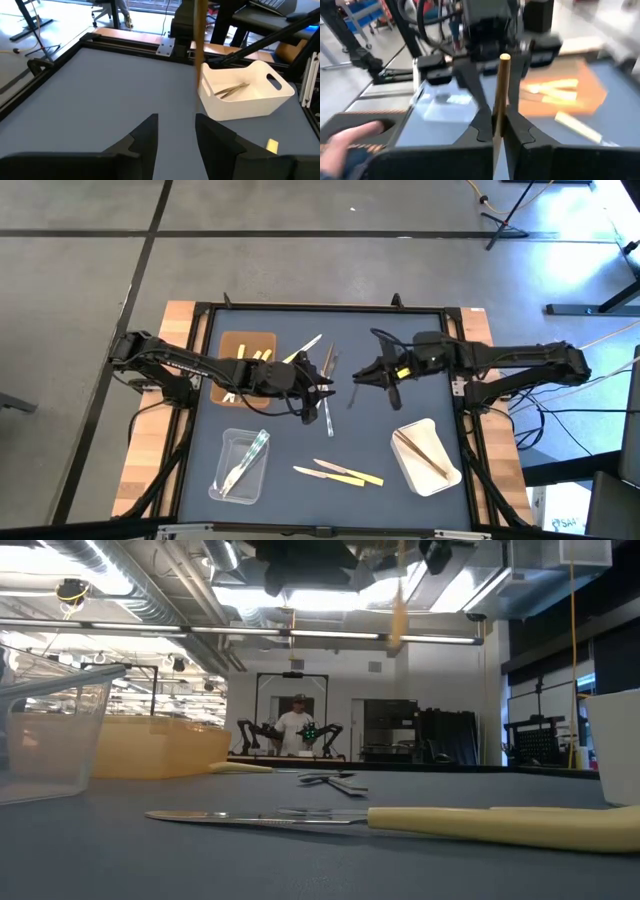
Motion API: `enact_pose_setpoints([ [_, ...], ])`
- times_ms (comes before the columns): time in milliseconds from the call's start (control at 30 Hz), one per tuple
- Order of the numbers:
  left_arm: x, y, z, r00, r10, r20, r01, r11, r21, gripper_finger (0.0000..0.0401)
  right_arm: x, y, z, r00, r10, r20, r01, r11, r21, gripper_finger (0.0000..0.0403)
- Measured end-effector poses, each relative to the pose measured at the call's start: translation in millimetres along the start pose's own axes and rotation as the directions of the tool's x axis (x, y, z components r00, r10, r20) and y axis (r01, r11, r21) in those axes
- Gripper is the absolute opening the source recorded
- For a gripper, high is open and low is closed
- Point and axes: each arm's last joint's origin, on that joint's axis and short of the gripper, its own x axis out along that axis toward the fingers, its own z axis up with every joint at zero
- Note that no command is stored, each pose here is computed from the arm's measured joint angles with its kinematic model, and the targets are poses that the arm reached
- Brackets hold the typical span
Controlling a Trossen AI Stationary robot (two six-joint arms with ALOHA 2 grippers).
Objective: Sort silverware by color (type)
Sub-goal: Put the gold knife into the white bin
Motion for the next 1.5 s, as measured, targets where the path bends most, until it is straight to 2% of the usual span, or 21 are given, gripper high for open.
enact_pose_setpoints([
  [167,0,0,-1,1.0,0.002,-0.01,-0.002,1.0,0.004,0.0125,-10,5,7,0.989,0.063,-0.136,-0.039,0.985,0.17,0.0002],
  [300,0,0,-1,1.0,0.002,-0.01,-0.002,1.0,0.006,0.0125,-12,10,1,0.967,0.127,-0.221,-0.052,0.947,0.317,0.0002],
  [533,0,0,-1,1.0,0.002,-0.01,-0.002,1.0,0.006,0.0125,-14,33,-13,0.918,0.21,-0.338,-0.054,0.908,0.416,0.0002],
  [667,0,0,-1,1.0,0.002,-0.01,-0.002,1.0,0.007,0.0125,-16,48,-22,0.86,0.297,-0.415,-0.082,0.884,0.461,0.0003],
  [767,0,0,-1,1.0,0.002,-0.011,-0.002,1.0,0.007,0.0125,-21,59,-33,0.81,0.294,-0.507,-0.047,0.895,0.444,0.0003],
  [933,0,0,-1,1.0,0.002,-0.011,-0.002,1.0,0.007,0.0125,-26,71,-52,0.734,0.193,-0.651,0.113,0.911,0.396,0.0005],
  [1033,0,0,-1,1.0,0.003,-0.014,-0.003,1.0,0.008,0.0125,-28,80,-60,0.694,0.149,-0.704,0.158,0.923,0.351,0.0006],
  [1200,0,1,-2,1.0,0.004,-0.019,-0.004,1.0,0.009,0.0125,-28,93,-72,0.649,0.082,-0.757,0.213,0.935,0.284,0.0003],
  [1500,0,1,-3,1.0,0.006,-0.028,-0.006,1.0,0.012,0.0125,-13,110,-92,0.582,0.015,-0.813,0.248,0.949,0.195,0.0007],
])
